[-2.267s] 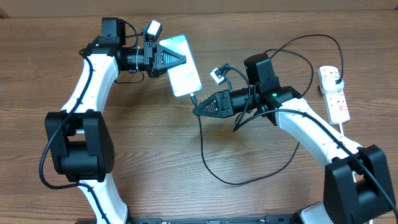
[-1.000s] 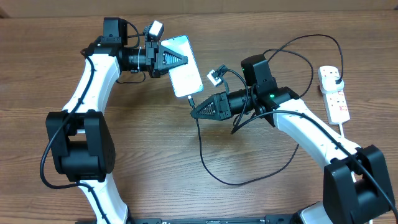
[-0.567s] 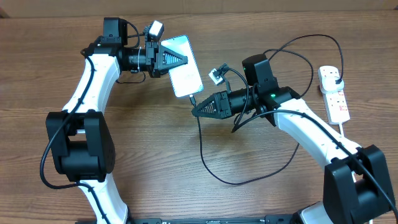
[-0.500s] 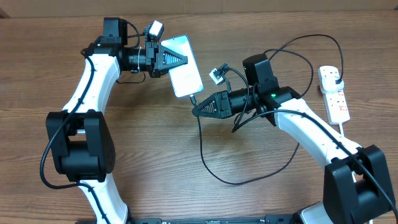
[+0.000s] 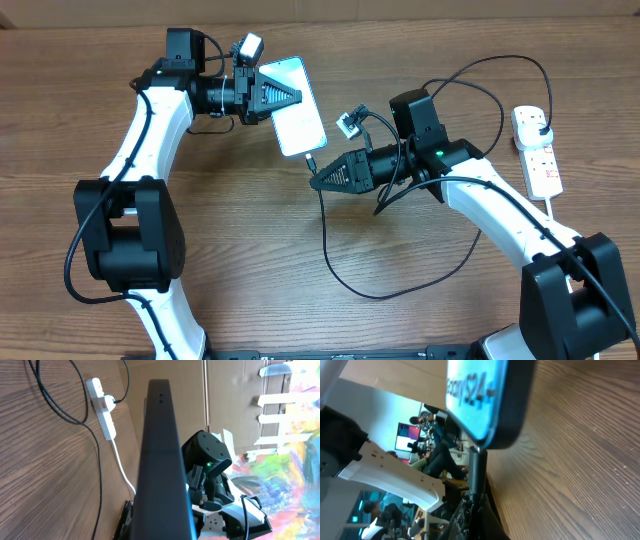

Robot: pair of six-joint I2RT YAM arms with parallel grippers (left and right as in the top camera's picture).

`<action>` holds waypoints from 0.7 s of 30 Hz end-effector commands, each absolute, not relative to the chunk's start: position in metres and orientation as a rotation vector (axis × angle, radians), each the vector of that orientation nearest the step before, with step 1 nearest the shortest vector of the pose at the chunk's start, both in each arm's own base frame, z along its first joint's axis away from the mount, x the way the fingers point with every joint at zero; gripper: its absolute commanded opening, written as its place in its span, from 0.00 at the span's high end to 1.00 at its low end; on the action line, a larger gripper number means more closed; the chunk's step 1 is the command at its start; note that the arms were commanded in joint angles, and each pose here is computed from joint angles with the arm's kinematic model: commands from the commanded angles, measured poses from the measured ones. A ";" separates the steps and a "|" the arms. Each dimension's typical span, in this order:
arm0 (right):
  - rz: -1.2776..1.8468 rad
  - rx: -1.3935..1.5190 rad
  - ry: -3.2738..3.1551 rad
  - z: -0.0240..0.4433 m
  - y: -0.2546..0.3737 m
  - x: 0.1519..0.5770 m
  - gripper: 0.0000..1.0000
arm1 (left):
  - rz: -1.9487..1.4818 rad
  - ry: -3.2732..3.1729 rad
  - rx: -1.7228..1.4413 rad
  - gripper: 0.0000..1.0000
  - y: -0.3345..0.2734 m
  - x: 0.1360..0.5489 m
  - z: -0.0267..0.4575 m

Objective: Plug charger to phone and switch on socket

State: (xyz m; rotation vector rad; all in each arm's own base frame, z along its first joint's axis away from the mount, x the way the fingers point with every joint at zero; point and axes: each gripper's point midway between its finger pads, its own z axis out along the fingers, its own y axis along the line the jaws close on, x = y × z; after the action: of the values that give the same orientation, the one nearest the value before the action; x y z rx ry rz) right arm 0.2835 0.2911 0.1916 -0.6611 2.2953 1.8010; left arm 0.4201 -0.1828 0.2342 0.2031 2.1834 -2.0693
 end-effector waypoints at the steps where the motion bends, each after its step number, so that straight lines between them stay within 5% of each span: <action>1: 1.818 -0.734 2.215 0.203 0.290 0.281 0.96 | -2.125 2.138 0.238 0.96 -0.185 0.416 0.249; 21: 1.792 -0.744 2.195 0.203 0.291 0.285 0.96 | -2.133 2.138 0.238 0.96 -0.186 0.415 0.249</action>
State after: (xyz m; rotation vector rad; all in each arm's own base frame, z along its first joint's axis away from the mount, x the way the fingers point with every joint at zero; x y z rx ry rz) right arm 0.2847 0.2923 0.1960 -0.7173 2.2350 1.7952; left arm 0.4200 -0.1828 0.2342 0.2020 2.1841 -2.0699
